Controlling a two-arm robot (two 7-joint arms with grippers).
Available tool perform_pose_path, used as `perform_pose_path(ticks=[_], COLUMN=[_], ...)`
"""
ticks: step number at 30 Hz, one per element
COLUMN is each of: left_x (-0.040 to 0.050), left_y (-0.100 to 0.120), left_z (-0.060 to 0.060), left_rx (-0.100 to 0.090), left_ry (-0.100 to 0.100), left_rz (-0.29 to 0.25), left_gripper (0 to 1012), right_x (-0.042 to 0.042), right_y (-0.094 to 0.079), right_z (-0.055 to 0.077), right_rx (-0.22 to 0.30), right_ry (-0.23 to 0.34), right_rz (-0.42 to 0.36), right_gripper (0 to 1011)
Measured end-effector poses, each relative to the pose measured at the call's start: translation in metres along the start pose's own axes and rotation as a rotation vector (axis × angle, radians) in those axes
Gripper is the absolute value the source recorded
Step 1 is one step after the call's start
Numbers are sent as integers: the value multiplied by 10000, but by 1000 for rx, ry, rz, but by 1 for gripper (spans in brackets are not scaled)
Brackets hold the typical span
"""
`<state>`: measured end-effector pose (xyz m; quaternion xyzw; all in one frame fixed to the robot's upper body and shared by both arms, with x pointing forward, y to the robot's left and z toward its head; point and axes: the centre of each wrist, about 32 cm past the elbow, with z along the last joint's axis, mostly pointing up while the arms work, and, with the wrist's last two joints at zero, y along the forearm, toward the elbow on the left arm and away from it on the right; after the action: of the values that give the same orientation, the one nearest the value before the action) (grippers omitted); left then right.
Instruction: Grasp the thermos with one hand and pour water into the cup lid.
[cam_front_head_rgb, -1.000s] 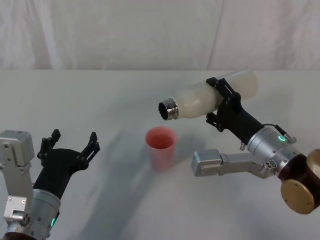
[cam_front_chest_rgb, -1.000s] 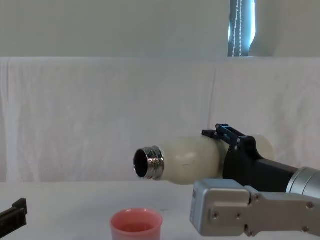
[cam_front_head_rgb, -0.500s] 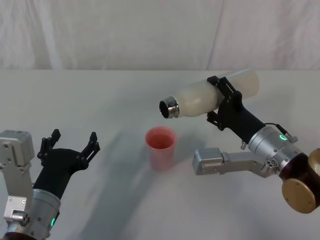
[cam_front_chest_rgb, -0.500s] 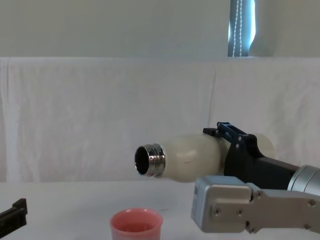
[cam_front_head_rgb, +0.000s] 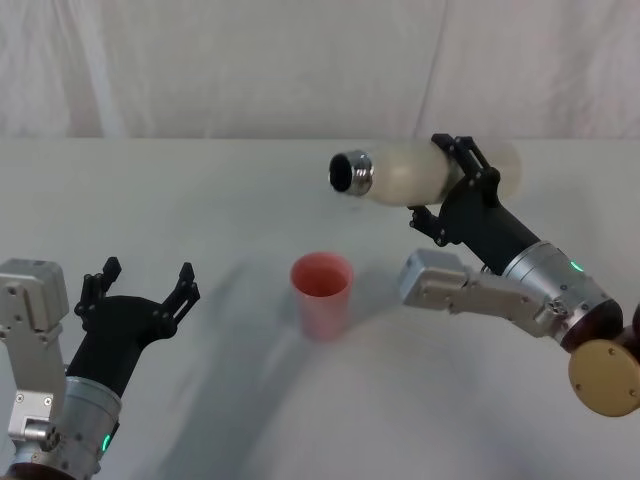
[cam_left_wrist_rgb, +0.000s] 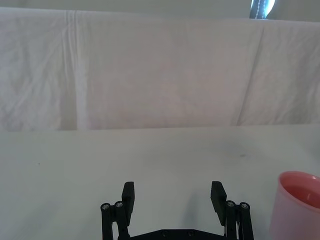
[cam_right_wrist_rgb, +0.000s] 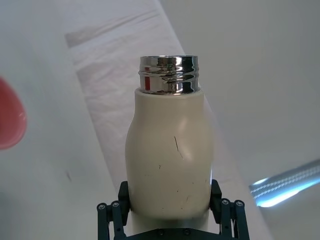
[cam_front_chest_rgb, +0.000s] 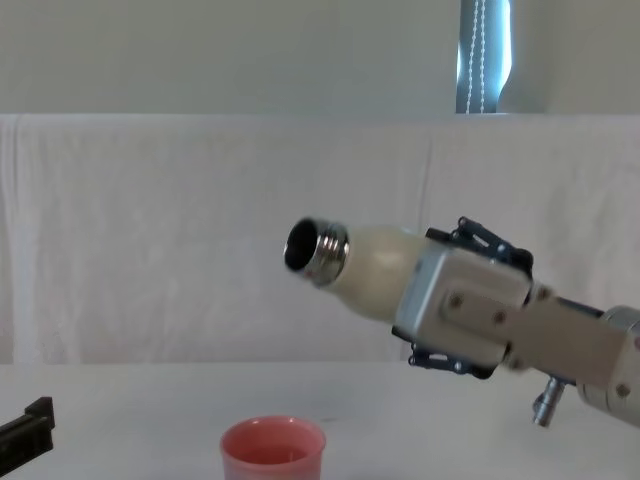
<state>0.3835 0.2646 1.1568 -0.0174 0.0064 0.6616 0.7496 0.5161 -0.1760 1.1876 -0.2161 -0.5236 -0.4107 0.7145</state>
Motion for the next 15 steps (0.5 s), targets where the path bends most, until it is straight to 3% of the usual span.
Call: perform_pose_path(ticks=[9,11,15], left_x=[0,0,0], left_y=[0,0,0], left_z=[0,0,0], left_rx=[0,0,0], left_ry=[0,0,0], left_rz=[0,0,0], left_gripper=[1001,1001,1001], right_x=[12,10,6], right_y=[-30,-44,-56], right_z=[5,9,3], right_rx=[-12,-20,-32], right_ry=[168,227,280], right_rz=[-25,-30,-33], right_gripper=[951,952,951])
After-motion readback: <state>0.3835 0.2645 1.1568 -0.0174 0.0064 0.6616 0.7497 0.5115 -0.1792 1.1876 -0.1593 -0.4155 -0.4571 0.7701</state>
